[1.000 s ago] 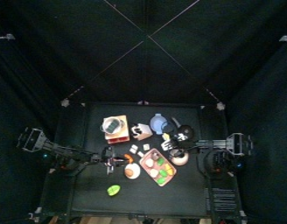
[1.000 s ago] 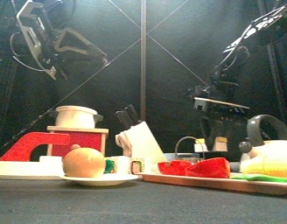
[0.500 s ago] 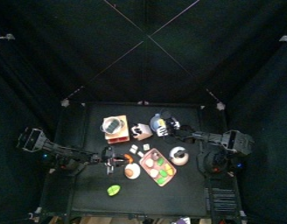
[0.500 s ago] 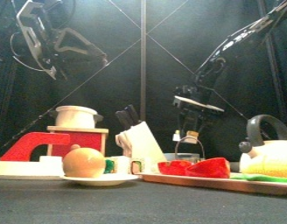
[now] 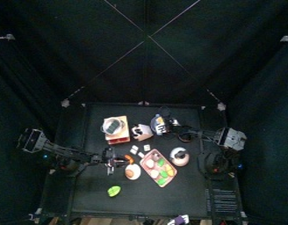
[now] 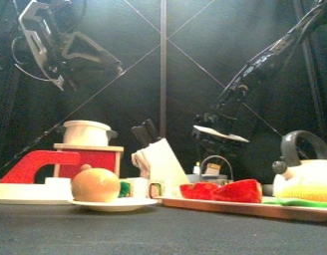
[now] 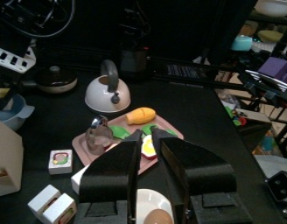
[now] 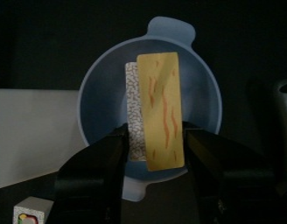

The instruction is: Place egg sushi in bowl

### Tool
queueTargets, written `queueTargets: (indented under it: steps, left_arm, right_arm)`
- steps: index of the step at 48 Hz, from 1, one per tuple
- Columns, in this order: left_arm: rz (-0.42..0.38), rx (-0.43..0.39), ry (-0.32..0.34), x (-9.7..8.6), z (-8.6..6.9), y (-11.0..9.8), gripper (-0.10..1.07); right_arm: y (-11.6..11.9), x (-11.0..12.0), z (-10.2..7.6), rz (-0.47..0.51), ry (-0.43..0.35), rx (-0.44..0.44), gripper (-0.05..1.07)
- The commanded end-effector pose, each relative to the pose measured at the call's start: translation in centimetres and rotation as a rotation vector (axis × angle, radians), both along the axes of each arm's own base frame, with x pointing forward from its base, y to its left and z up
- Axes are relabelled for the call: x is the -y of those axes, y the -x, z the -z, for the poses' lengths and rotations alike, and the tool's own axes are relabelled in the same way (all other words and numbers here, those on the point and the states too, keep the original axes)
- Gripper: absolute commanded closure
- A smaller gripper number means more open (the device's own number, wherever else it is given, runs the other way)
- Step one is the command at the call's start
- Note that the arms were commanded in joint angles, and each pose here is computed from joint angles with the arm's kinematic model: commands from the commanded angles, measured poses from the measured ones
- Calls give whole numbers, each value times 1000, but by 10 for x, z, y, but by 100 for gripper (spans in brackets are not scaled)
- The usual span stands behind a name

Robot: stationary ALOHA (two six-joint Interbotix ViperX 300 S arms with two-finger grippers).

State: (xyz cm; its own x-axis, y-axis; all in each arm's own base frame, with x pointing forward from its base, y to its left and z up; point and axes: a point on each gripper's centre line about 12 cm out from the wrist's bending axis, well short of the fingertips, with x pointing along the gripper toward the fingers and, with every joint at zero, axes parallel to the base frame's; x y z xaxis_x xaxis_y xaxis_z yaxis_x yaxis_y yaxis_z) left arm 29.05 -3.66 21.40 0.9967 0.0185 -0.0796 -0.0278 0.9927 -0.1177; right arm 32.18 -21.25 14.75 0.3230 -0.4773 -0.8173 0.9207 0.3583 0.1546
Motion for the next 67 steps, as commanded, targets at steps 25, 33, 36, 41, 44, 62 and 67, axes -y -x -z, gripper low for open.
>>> queueTargets:
  steps: [25, 33, 36, 41, 44, 62, 67]
  left_arm:
    - [-1, 19, 2, 0, -5, -2, 36]
    - [1, 20, 1, 1, -5, -2, 36]
    - [0, 19, 2, 1, -6, -2, 36]
    - [0, 21, 2, 1, -6, -2, 36]
    - [-1, 18, 3, 0, -5, -2, 36]
    - [0, 21, 2, 1, -6, -2, 36]
    - [0, 18, 1, 1, -5, -2, 36]
  right_arm:
    - [-6, 4, -9, 2, 13, 30, 40]
    - [-8, 5, -6, 1, 11, 24, 37]
    - [-9, 5, -5, 1, 9, 21, 36]
    - [-10, 6, -4, 0, 11, 22, 34]
    - [-11, 6, -4, 3, 9, 22, 34]
    - [-11, 6, -2, 1, 7, 18, 33]
    - [-10, 6, -2, 4, 5, 17, 33]
